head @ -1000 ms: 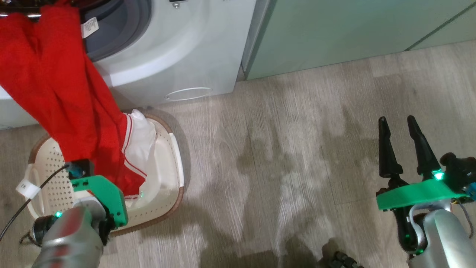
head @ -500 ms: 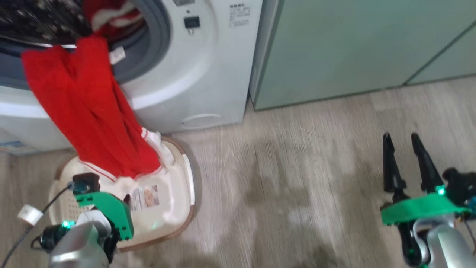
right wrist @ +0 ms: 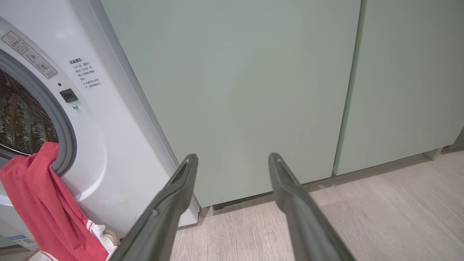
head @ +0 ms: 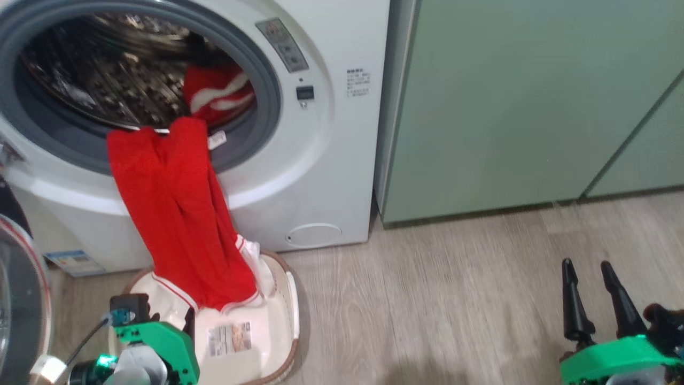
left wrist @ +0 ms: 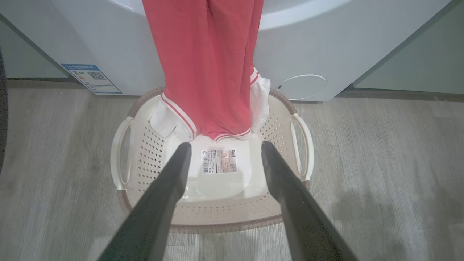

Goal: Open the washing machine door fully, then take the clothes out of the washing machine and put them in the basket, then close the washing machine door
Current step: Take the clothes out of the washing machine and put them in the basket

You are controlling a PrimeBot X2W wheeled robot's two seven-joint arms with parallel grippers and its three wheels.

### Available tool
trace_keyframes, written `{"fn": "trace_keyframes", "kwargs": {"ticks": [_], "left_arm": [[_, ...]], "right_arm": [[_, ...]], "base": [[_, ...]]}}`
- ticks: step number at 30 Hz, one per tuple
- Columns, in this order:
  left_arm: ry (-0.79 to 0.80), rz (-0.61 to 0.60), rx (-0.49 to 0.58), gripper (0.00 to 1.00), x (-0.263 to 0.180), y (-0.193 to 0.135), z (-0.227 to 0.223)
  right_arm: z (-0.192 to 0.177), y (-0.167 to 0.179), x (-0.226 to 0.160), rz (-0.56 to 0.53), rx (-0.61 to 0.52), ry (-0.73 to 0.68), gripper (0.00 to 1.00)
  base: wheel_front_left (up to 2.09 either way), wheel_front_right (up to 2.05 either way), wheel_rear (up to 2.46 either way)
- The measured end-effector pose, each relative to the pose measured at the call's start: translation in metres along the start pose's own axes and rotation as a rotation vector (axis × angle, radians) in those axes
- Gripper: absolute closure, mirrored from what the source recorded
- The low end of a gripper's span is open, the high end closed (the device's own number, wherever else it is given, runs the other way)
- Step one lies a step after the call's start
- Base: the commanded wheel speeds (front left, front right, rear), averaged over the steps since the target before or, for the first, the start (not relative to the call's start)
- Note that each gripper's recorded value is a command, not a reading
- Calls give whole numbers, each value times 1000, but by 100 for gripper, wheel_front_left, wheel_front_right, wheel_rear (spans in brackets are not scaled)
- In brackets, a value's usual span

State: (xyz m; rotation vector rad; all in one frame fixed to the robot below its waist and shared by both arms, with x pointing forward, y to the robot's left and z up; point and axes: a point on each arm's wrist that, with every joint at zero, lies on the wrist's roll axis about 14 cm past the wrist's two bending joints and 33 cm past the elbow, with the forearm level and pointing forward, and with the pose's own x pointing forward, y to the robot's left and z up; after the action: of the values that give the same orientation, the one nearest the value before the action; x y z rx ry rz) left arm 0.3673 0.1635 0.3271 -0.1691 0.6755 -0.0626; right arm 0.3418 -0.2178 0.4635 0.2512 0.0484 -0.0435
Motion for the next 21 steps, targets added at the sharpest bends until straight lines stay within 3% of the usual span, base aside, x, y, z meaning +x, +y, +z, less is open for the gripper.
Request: {"fn": "trace_keyframes", "kwargs": {"ticks": [12,21], "left_arm": [[-168,-26,2,0,-9,-7,43],[-105,-58,65,0,26,-18,93]], "right_arm": [[8,6,-5,18,8,-30,0],[-5,2,4,2,6,13,0]], "base": [[0,0,0],[0,0,0]]}}
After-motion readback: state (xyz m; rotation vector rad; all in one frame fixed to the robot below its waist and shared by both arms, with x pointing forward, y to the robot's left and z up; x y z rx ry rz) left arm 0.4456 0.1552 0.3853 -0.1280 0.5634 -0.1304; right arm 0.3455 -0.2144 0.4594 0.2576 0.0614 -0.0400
